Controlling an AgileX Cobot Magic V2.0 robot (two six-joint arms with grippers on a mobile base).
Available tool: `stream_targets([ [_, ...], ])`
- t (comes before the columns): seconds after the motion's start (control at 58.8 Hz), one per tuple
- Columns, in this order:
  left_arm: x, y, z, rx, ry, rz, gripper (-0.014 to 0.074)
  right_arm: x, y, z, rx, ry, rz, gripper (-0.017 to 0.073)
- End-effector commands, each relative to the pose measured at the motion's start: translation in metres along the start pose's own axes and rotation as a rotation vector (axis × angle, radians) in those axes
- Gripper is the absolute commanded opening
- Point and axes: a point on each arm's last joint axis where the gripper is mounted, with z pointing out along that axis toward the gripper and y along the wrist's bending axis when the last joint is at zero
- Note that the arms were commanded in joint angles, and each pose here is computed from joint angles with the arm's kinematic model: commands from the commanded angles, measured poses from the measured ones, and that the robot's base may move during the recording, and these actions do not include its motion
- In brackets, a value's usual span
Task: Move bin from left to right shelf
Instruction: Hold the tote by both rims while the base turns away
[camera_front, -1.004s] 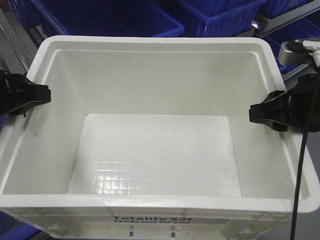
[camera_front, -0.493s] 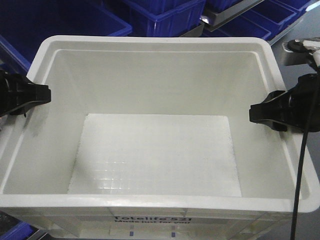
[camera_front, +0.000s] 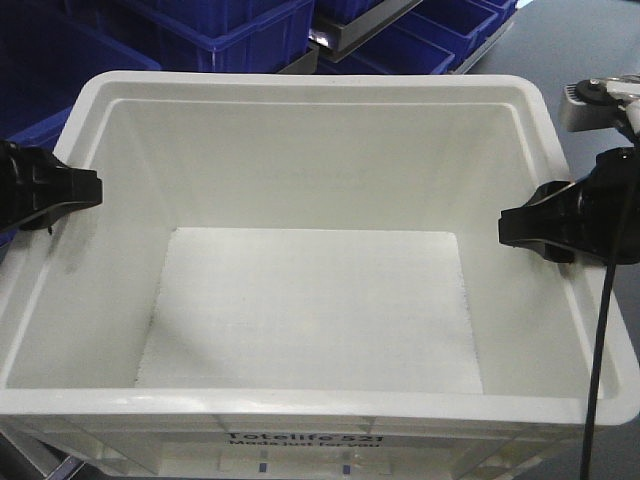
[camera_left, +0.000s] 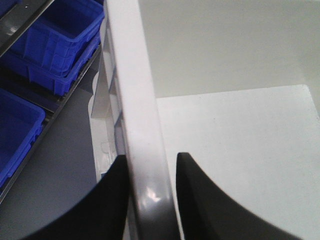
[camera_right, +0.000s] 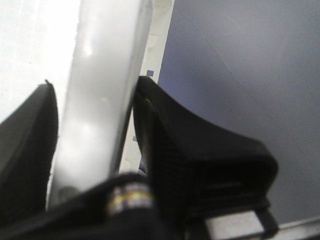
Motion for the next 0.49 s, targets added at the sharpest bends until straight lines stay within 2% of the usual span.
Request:
stream_targets([
  [0.0, -0.0179, -0.0120, -0.0211, 0.065, -0.174, 0.007, -0.0006, -0.0164, 0.0037, -0.0169, -0.012, -0.157, -0.009, -0.0004],
  [0.476, -0.0179, -0.0120, -0.0211, 0.065, -0.174, 0.007, -0.0006, -0.0164, 0.0037, -0.0169, -0.012, -0.157, -0.009, -0.0004],
])
